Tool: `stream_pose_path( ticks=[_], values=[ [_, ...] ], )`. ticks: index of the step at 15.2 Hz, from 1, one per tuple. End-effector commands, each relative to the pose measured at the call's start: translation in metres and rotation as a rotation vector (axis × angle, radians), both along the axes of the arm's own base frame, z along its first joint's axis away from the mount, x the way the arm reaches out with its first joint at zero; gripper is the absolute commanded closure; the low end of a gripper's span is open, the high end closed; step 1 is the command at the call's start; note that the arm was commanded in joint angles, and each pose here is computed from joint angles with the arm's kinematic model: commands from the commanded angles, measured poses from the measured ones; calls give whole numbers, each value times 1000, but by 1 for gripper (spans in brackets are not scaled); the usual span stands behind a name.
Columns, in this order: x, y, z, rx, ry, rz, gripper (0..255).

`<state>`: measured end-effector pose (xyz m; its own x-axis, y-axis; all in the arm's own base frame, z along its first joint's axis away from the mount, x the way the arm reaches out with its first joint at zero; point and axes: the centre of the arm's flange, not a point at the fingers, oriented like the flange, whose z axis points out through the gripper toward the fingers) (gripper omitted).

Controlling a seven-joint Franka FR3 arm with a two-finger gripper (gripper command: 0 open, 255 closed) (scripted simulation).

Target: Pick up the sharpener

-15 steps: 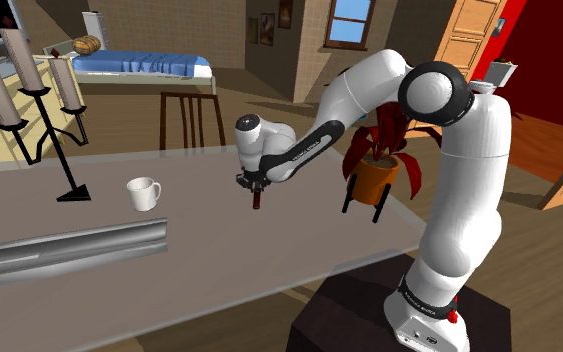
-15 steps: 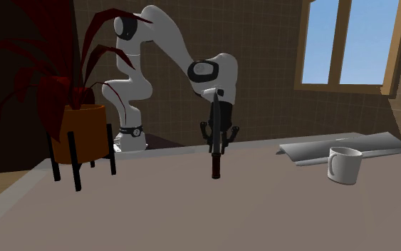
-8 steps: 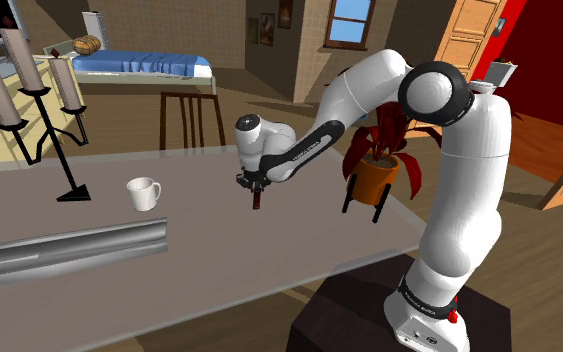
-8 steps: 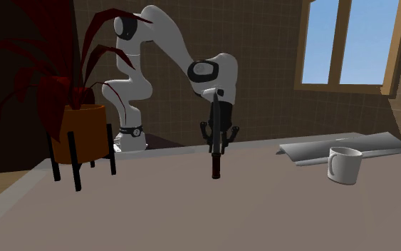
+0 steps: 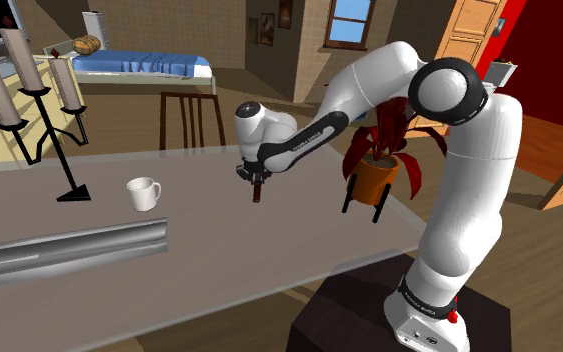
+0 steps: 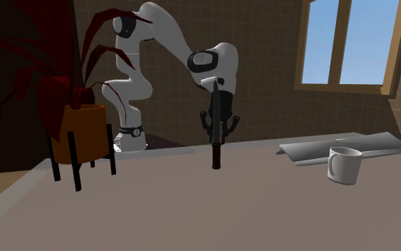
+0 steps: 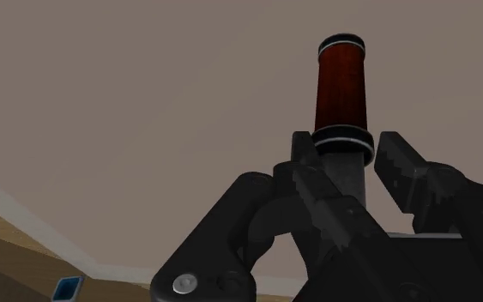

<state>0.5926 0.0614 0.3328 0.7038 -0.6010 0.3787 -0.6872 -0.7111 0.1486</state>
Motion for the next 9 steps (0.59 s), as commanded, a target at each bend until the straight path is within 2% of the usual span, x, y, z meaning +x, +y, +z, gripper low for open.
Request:
stream_pose_path(
  ticks=[1,7,9],
  values=[
    [-1,0,10,0,0,0,255],
    [-1,0,42,0,0,0,255],
    [-1,0,43,0,0,0,255]
  ],
)
